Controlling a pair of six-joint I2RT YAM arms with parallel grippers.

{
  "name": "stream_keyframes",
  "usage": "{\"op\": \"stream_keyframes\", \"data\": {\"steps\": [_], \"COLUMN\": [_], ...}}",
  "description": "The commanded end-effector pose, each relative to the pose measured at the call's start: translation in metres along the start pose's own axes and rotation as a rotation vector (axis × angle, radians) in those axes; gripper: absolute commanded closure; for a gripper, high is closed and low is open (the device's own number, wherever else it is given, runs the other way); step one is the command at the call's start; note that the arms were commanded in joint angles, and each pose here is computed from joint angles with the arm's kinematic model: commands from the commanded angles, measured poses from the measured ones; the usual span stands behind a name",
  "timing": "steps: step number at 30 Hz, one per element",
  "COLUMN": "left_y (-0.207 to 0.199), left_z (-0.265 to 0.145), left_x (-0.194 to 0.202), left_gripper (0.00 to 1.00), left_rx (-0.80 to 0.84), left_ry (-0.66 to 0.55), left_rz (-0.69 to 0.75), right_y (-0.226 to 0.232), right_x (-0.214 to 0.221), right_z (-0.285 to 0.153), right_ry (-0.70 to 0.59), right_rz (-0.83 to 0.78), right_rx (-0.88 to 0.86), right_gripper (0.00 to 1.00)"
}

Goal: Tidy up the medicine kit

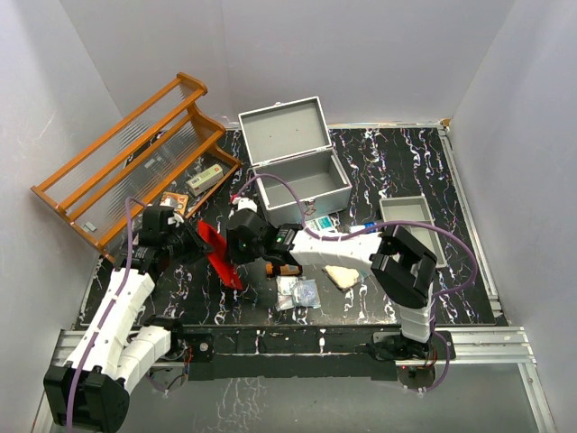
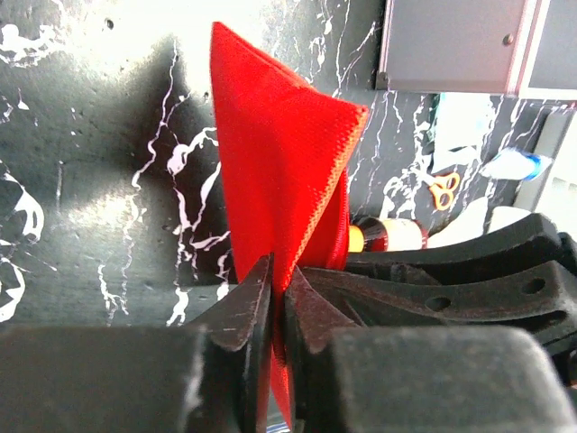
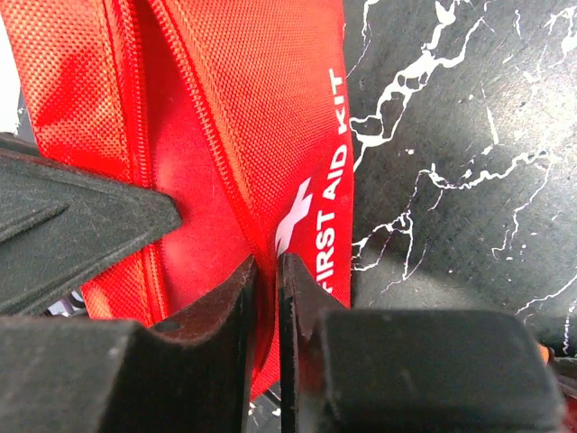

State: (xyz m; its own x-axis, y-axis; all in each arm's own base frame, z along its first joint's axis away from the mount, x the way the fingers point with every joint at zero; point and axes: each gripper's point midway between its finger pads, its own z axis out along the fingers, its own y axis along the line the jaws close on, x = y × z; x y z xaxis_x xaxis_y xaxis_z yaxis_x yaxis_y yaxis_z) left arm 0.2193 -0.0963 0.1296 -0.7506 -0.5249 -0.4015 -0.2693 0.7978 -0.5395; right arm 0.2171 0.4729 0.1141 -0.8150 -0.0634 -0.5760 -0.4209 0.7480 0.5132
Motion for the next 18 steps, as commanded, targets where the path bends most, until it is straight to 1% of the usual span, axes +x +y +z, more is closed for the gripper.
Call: {"op": "stream_keyframes", "data": {"steps": [1,3,4,7,10,14,18], "left_y": [-0.004,-0.005,-0.006,-0.006,0.0,0.008,0.007], "left_z": [-0.004,-0.006,-0.006,-0.009,-0.009,-0.007,-0.003], "left_x": [-0.001,-0.001,-0.002,-0.002,-0.004,-0.007,-0.009], "left_gripper": [1.0,1.0,1.0,1.0,1.0,1.0,1.0], "left_rx": [0.024,0.021,0.024,0.001,-0.049,-0.109,-0.107], "left_ry": [-0.004,0.004,0.012,0.041,0.07,0.084,0.107], "left_rz": [0.019,0.04,0.054,0.086,0.102,0.122,0.167], "right_y": [0.018,0.015,0.013,0.004,-0.006,-0.015,-0.027], "right_x": [-0.027,-0.028,-0.028,-0.033,-0.037,-0.04,-0.043], "right_z": [-0.013,-0.012,-0.011,-0.013,-0.016,-0.023,-0.03], "right_ry": [-0.09,-0.091,-0.09,-0.103,-0.118,-0.13,-0.154], "right_rz": [0.004,-0.006,-0.01,-0.011,0.003,0.028,0.035], "right_rx": [-0.054,-0.036,-0.025,0.044,0.107,0.166,0.225], "right_gripper": [0.8,0.68,0.65,0.59,0.58,0.6,0.64]}}
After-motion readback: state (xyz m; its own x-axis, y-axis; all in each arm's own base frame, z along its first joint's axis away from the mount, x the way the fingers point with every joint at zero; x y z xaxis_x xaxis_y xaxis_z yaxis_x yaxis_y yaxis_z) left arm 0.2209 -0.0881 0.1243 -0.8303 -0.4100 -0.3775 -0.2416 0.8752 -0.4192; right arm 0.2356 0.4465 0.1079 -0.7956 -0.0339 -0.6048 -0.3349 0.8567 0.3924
